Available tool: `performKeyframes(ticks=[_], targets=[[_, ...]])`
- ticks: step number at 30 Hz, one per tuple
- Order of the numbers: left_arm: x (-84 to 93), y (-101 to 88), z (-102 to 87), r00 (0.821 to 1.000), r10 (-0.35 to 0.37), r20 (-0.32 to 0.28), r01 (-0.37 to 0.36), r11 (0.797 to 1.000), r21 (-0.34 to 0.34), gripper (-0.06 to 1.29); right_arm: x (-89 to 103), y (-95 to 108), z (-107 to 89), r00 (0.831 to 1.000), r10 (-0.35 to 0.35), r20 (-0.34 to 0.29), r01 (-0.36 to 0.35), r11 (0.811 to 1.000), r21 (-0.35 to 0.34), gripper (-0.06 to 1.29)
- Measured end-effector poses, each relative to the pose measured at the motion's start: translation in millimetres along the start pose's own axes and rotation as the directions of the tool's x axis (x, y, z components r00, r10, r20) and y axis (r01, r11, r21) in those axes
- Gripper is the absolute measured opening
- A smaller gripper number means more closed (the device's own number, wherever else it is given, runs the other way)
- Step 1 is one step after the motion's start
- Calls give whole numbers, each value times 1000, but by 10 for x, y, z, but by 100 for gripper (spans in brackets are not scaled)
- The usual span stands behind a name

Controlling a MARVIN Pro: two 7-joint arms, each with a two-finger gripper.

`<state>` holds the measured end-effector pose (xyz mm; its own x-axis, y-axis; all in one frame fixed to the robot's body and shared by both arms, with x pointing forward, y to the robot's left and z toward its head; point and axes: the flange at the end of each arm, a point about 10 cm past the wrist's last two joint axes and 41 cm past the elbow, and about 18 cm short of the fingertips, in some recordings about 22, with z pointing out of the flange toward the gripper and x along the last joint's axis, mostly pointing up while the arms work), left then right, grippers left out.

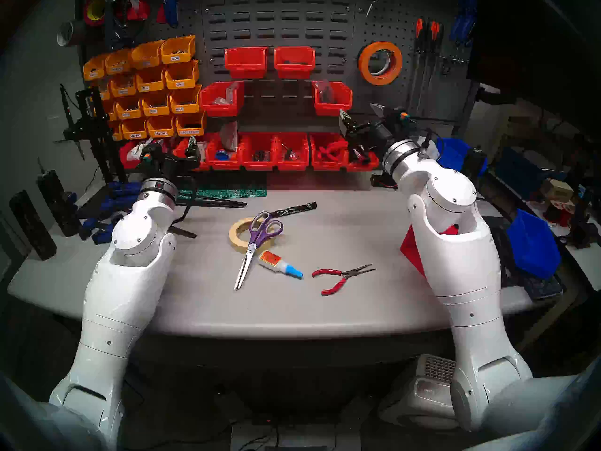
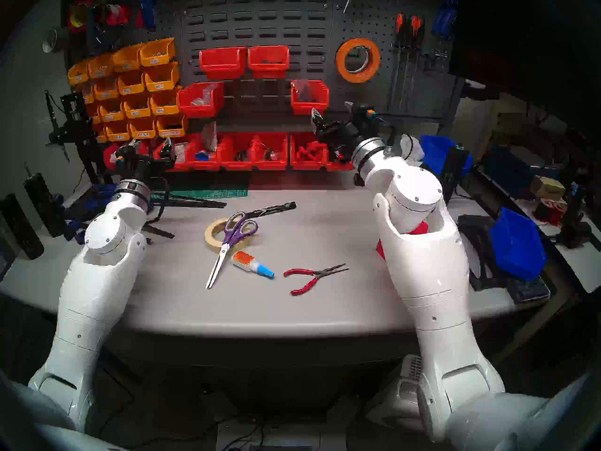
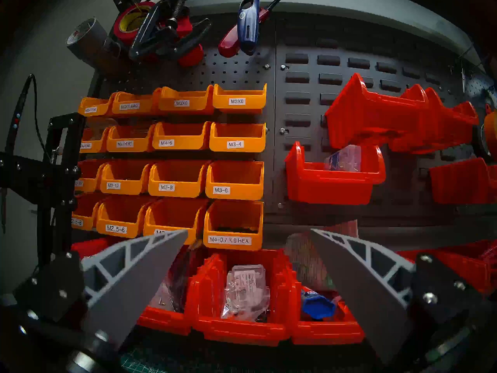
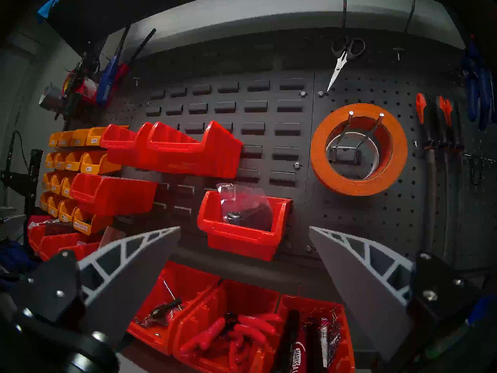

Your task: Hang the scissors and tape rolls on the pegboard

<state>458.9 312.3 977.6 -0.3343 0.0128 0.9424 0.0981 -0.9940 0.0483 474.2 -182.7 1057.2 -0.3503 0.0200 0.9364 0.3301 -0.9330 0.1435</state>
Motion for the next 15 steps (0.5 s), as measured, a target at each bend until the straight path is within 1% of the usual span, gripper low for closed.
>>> performKeyframes(ticks=[15], targets=[[0, 0, 0, 1000, 0, 0, 0, 1000, 0, 123, -29, -14, -10, 1000, -4, 2, 4, 1000, -31, 124]])
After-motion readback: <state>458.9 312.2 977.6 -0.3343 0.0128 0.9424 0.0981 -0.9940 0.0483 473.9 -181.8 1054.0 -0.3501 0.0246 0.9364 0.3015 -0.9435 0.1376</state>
